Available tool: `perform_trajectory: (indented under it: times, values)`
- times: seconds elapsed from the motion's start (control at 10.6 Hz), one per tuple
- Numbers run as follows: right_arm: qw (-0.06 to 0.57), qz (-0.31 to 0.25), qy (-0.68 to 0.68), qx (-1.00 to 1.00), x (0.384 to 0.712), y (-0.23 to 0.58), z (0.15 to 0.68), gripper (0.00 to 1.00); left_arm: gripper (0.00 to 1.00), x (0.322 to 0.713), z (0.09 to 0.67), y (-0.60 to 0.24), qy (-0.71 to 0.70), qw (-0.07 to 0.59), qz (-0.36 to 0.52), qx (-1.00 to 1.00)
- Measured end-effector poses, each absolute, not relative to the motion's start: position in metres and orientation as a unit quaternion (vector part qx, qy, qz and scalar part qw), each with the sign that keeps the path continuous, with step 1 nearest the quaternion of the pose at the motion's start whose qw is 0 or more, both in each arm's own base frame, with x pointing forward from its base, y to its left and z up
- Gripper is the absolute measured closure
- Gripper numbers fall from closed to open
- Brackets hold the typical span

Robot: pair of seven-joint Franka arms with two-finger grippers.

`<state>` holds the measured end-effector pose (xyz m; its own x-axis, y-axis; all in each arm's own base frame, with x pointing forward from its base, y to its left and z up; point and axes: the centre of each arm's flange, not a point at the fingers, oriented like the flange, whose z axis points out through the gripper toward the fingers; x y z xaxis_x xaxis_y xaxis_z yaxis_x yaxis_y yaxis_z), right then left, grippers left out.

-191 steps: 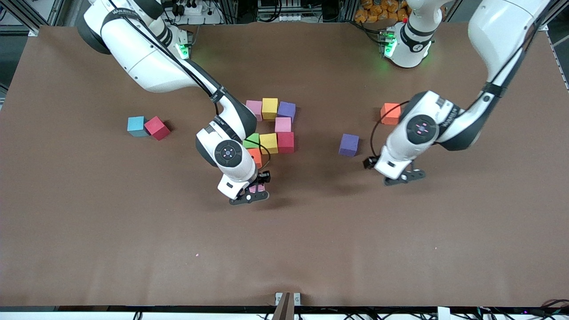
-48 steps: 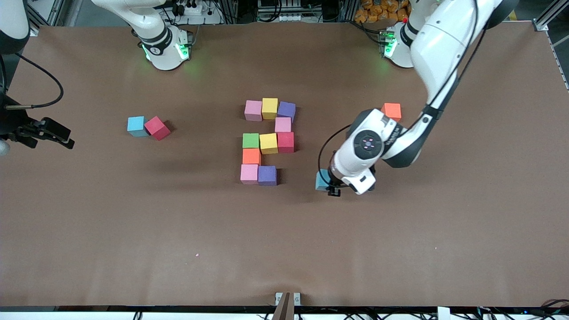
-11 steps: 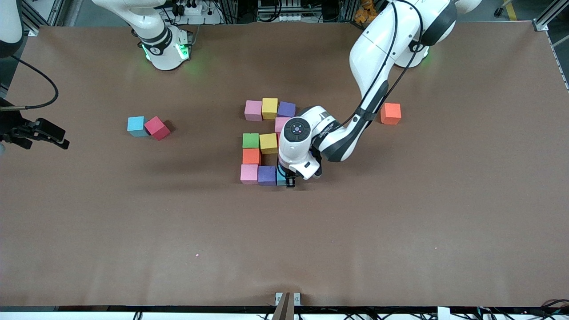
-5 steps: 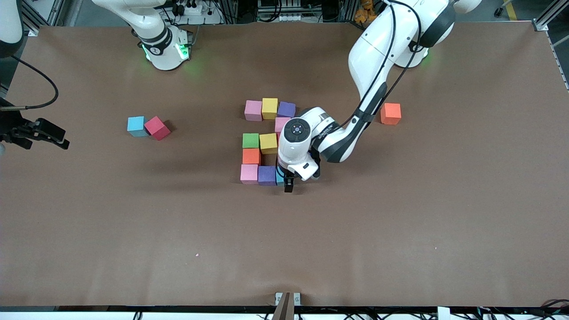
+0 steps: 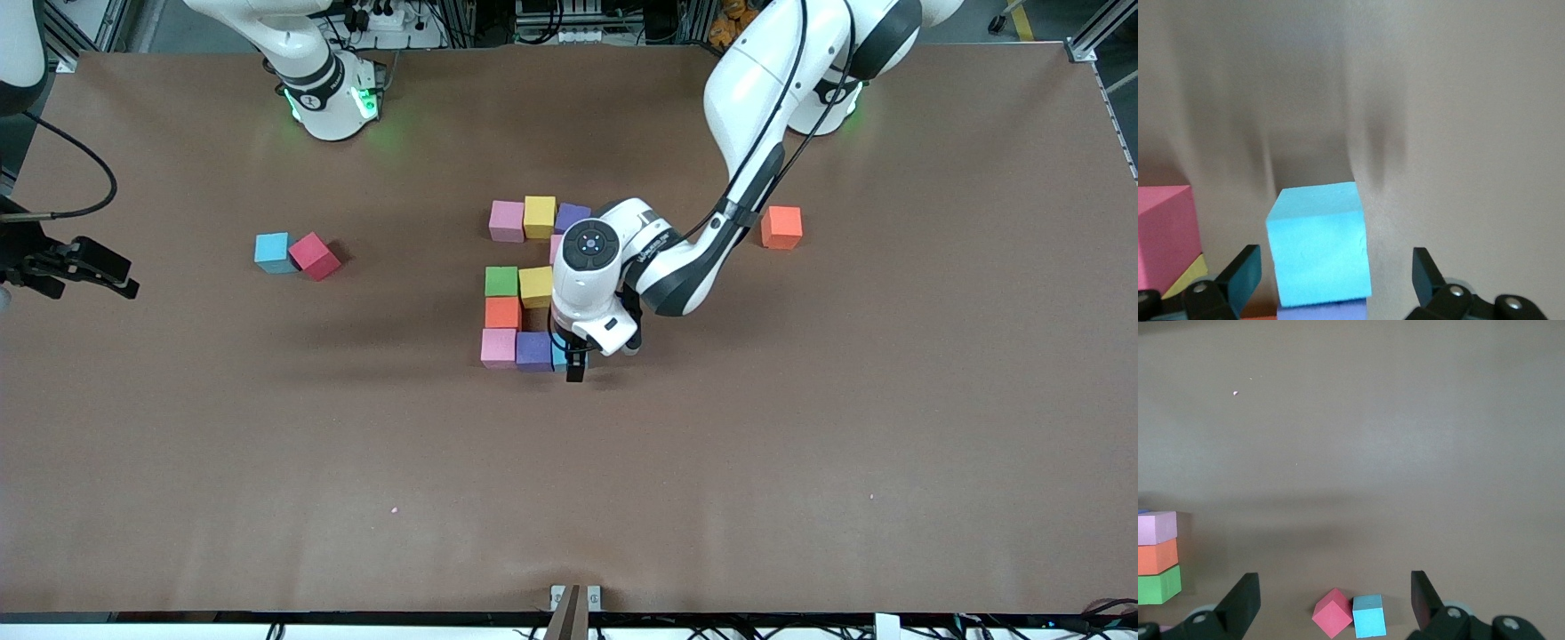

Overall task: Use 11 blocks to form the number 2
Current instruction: 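Open the left gripper and lift it away from the cyan cube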

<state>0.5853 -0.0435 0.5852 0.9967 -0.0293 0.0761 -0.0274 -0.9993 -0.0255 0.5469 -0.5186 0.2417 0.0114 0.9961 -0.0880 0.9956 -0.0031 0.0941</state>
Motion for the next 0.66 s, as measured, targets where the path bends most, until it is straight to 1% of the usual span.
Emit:
perform_trajectory:
  times: [0.28, 0.66]
  values:
    - [0.012, -0.038, 0.014, -0.999, 0.585, -0.043, 0.585, 0.00, 0.00, 0.558, 0.283, -0.500, 0.694, 0.048, 0.017, 0.718]
    - [0.012, -0.038, 0.014, -0.999, 0.586, -0.043, 0.585, 0.00, 0.00, 0.611, 0.349, -0.414, 0.671, 0.025, 0.037, 0.740]
